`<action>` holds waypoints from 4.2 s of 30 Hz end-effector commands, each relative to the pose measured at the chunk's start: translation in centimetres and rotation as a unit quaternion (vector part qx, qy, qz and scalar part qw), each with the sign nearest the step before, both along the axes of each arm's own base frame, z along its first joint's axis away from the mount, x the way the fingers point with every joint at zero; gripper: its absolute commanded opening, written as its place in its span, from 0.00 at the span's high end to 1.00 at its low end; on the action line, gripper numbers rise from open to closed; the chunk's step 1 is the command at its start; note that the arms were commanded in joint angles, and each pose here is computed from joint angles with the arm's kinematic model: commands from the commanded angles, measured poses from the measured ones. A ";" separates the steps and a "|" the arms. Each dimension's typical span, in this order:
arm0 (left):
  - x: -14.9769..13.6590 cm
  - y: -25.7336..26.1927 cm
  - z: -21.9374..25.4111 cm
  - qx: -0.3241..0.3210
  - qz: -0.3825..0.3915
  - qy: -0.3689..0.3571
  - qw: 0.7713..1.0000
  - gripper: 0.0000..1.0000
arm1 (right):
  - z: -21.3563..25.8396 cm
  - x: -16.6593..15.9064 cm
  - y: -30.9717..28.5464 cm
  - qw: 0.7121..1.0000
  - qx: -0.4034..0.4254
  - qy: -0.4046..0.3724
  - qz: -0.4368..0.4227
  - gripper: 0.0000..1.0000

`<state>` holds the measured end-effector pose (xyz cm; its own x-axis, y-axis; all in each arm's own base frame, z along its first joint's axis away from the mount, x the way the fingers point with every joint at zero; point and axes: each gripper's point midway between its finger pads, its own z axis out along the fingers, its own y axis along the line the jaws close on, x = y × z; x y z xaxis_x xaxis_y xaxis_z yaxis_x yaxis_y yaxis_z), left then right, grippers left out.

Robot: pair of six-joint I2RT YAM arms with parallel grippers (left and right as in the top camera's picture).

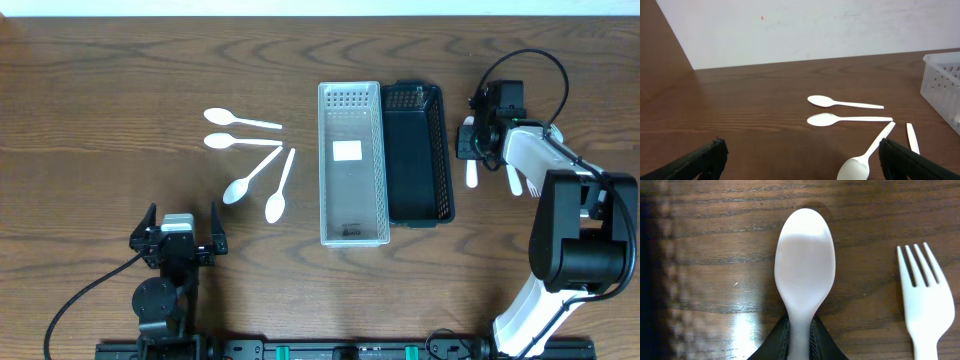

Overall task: Pack container
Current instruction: 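Carry the white spoon left and drop it into the black basket, then return right gripper to the white fork and grasp it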

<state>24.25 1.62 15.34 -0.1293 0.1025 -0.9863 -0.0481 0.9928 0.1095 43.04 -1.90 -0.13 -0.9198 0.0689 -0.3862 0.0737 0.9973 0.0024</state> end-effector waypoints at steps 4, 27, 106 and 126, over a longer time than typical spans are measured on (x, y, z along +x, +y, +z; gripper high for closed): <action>0.0 0.2 -1.5 -0.005 0.005 0.017 1.000 0.02 | 1.8 2.0 -0.9 0.999 -0.032 -0.002 -0.007 0.95; 0.0 0.2 -1.5 -0.005 0.005 0.017 1.000 0.02 | 18.9 0.8 11.5 0.996 0.060 0.046 0.049 0.99; 0.0 0.2 -1.5 -0.005 0.005 0.017 1.000 0.02 | 4.6 -2.6 -6.0 0.976 -0.059 0.151 0.145 0.01; 0.0 0.2 -1.5 -0.005 0.005 0.017 1.000 0.02 | 1.0 -3.0 -5.6 0.978 -0.006 0.176 0.115 0.01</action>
